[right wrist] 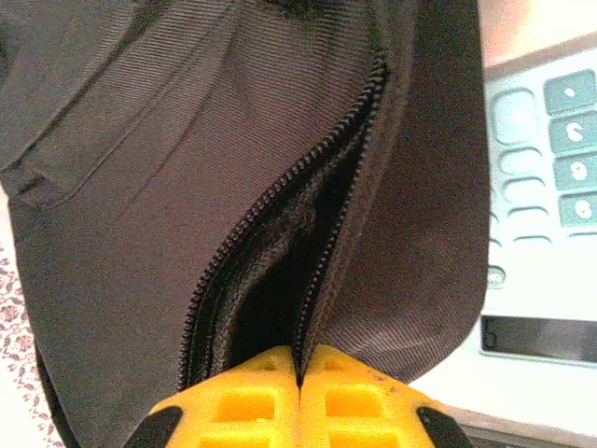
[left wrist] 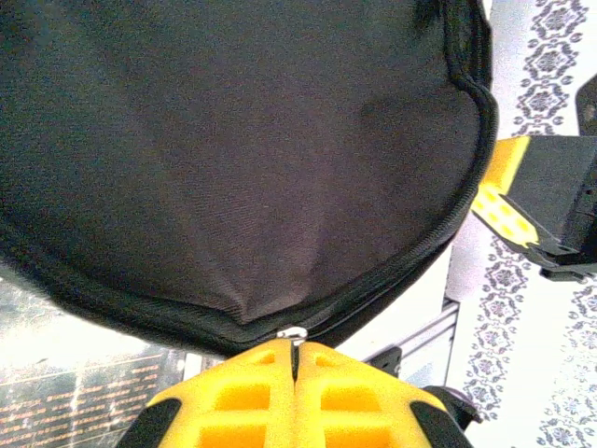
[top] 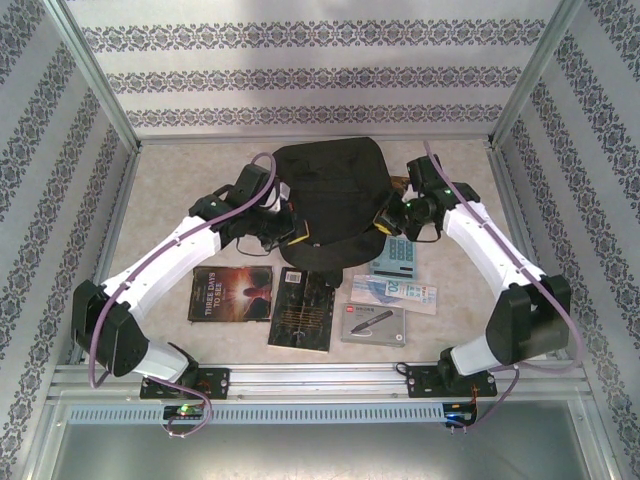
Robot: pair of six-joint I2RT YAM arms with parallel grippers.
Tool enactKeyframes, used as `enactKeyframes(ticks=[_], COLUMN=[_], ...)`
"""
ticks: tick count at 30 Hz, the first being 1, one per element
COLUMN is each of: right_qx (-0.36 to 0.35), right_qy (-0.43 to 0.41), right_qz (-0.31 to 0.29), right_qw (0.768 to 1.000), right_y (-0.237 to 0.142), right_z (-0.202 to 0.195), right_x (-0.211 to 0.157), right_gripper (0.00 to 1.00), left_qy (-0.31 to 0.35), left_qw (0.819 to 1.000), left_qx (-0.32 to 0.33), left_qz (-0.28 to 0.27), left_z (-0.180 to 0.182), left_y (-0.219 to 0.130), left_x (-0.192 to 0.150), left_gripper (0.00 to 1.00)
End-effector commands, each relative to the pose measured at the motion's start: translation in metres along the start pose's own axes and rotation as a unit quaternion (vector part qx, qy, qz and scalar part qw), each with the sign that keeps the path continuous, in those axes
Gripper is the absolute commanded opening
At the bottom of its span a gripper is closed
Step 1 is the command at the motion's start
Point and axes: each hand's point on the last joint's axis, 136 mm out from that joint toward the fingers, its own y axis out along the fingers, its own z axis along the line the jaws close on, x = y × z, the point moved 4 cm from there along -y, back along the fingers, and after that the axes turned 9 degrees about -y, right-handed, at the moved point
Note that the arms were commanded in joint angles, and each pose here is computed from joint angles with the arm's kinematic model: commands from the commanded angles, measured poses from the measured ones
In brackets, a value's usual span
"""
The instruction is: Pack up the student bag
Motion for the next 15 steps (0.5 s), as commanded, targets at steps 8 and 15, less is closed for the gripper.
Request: enactKeyframes(ticks=[8, 15], right_qx=[0.027, -0.068], right_qy=[-0.050, -0.033], right_qz=[0.013, -0.038], right_qw=[0.998, 0.996], right_y=[0.005, -0.038], right_z=[0.041, 0.016], right_x=[0.046, 0.047], right_gripper=[0.11, 0.59], left_qy=[0.037, 0.037], left_qw=[0.995, 0.992], left_qx=[-0.089, -0.112], left_qz=[0.035, 0.047], left_z=[-0.061, -0.092], left_y=[0.021, 0.052], left_x=[-0.009, -0.007], left_gripper=[0.00, 0.00])
